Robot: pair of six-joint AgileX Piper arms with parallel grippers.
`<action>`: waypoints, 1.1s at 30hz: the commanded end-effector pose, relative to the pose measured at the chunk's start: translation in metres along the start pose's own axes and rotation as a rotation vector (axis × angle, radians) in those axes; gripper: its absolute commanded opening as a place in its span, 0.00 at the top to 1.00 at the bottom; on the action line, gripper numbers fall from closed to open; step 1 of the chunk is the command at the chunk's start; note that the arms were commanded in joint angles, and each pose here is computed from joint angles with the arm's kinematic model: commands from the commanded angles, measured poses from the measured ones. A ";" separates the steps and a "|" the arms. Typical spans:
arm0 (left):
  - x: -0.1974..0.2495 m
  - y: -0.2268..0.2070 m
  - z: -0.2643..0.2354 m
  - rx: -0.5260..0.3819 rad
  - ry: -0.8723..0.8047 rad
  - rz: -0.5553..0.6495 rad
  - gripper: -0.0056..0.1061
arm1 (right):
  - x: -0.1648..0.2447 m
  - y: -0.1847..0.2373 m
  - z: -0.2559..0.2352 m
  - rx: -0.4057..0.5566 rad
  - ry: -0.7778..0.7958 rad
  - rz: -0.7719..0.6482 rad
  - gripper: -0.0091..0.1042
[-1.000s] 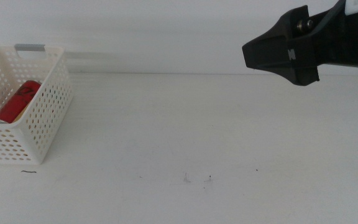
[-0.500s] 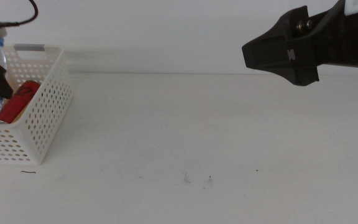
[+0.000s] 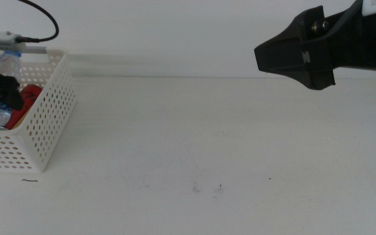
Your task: Use arms to grab the bottles and put them into the dustbin to the left of the table.
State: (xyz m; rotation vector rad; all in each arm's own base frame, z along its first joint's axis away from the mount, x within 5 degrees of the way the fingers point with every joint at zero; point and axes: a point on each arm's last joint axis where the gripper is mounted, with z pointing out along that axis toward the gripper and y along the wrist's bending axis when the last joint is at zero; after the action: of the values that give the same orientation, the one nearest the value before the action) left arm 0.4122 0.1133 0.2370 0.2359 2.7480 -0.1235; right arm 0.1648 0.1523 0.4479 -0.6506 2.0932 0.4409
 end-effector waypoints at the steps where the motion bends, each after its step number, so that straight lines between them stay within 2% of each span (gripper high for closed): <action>1: -0.007 -0.003 -0.009 -0.028 -0.042 0.017 0.29 | -0.003 0.001 -0.003 -0.003 -0.020 -0.012 0.11; 5: -0.006 -0.001 -0.010 -0.044 -0.031 0.020 0.11 | -0.003 0.001 -0.003 -0.003 -0.020 -0.012 0.11; 11: -0.004 -0.008 -0.036 -0.049 -0.033 0.024 0.11 | -0.003 0.001 -0.003 -0.003 -0.020 -0.012 0.11; 14: -0.001 -0.016 -0.059 -0.045 -0.040 -0.024 0.11 | -0.003 0.001 -0.003 -0.003 -0.020 -0.012 0.11; 19: 0.008 -0.042 -0.110 0.032 -0.104 -0.075 0.11 | -0.003 0.001 -0.003 -0.003 -0.020 -0.012 0.11; 21: 0.016 -0.060 -0.131 0.095 -0.179 -0.070 0.11 | -0.003 0.001 -0.003 -0.003 -0.020 -0.012 0.11; 26: 0.054 -0.115 -0.177 0.253 -0.438 0.047 0.11 | -0.003 0.001 -0.003 -0.003 -0.020 -0.012 0.11; 28: 0.079 -0.135 -0.191 0.238 -0.566 0.072 0.11 | -0.003 0.001 -0.003 -0.003 -0.020 -0.012 0.11; 31: 0.118 -0.159 -0.204 0.141 -0.781 0.093 0.11 | -0.003 0.001 -0.003 -0.003 -0.020 -0.012 0.11; 33: 0.140 -0.172 -0.206 0.116 -0.901 0.069 0.11 | -0.003 0.001 -0.003 -0.003 -0.020 -0.012 0.11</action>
State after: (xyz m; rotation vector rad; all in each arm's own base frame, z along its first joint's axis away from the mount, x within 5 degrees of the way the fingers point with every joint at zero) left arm 0.1924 -0.0072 0.3836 0.2805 1.9428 -0.3169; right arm 0.1648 0.1523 0.4479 -0.6506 2.0932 0.4409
